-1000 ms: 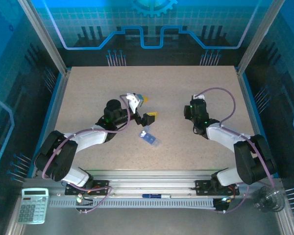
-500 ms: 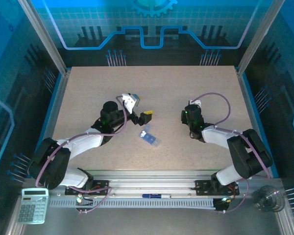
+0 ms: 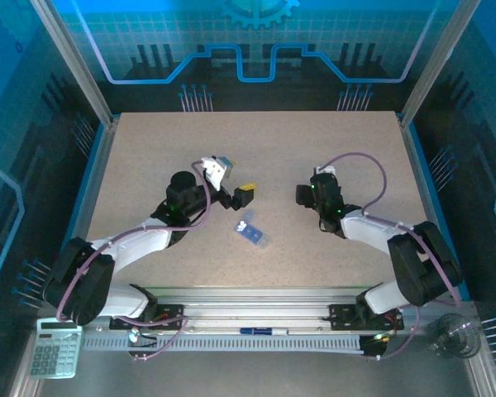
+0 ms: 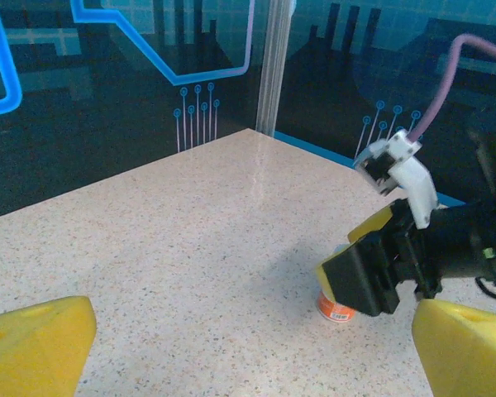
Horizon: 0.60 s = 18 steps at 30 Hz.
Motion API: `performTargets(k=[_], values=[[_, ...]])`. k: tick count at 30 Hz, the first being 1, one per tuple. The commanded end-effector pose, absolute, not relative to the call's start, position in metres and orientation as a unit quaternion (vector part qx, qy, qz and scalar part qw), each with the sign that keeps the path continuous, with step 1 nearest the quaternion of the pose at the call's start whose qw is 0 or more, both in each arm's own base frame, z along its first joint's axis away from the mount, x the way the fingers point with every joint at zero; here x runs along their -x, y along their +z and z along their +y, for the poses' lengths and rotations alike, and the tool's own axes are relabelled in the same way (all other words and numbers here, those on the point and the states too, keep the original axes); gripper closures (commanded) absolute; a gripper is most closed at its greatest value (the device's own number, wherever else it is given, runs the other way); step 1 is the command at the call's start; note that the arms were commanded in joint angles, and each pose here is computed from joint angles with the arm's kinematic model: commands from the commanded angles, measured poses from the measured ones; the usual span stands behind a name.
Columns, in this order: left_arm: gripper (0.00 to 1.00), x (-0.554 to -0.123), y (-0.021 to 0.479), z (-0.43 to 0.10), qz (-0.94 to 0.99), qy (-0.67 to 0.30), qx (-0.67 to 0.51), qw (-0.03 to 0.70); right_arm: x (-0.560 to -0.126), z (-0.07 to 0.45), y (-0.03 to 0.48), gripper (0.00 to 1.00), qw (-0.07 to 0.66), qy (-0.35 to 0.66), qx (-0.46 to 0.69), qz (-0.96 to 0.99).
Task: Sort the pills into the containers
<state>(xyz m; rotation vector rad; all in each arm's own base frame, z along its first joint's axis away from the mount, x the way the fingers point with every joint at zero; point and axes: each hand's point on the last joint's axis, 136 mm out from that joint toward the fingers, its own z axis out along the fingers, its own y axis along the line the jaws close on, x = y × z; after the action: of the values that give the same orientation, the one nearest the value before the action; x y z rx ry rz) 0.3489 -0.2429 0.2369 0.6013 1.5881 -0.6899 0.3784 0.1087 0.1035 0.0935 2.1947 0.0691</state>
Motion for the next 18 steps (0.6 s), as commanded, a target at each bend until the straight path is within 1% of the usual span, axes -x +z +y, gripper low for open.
performTargets(k=[1, 5, 10, 13, 18], values=[[0.01, -0.349, 0.247, -0.234, 0.684, -0.294, -0.242, 0.622, -0.380, 0.117, 0.152, 0.17, 0.478, 0.065, -0.023, 0.876], [0.01, -0.353, 0.252, -0.228, 0.681, -0.290, -0.222, 0.635, -0.367, 0.138, 0.178, 0.17, 0.464, 0.119, 0.022, 0.878], [0.01, -0.358, 0.255, -0.216, 0.679, -0.282, -0.182, 0.653, -0.337, 0.172, 0.187, 0.14, 0.440, 0.158, 0.121, 0.875], [0.01, -0.362, 0.250, -0.213, 0.696, -0.279, -0.174, 0.638, -0.314, 0.195, 0.178, 0.14, 0.413, 0.175, 0.190, 0.873], [0.01, -0.372, 0.244, -0.202, 0.730, -0.252, -0.148, 0.619, -0.283, 0.229, 0.141, 0.11, 0.343, 0.195, 0.270, 0.878]])
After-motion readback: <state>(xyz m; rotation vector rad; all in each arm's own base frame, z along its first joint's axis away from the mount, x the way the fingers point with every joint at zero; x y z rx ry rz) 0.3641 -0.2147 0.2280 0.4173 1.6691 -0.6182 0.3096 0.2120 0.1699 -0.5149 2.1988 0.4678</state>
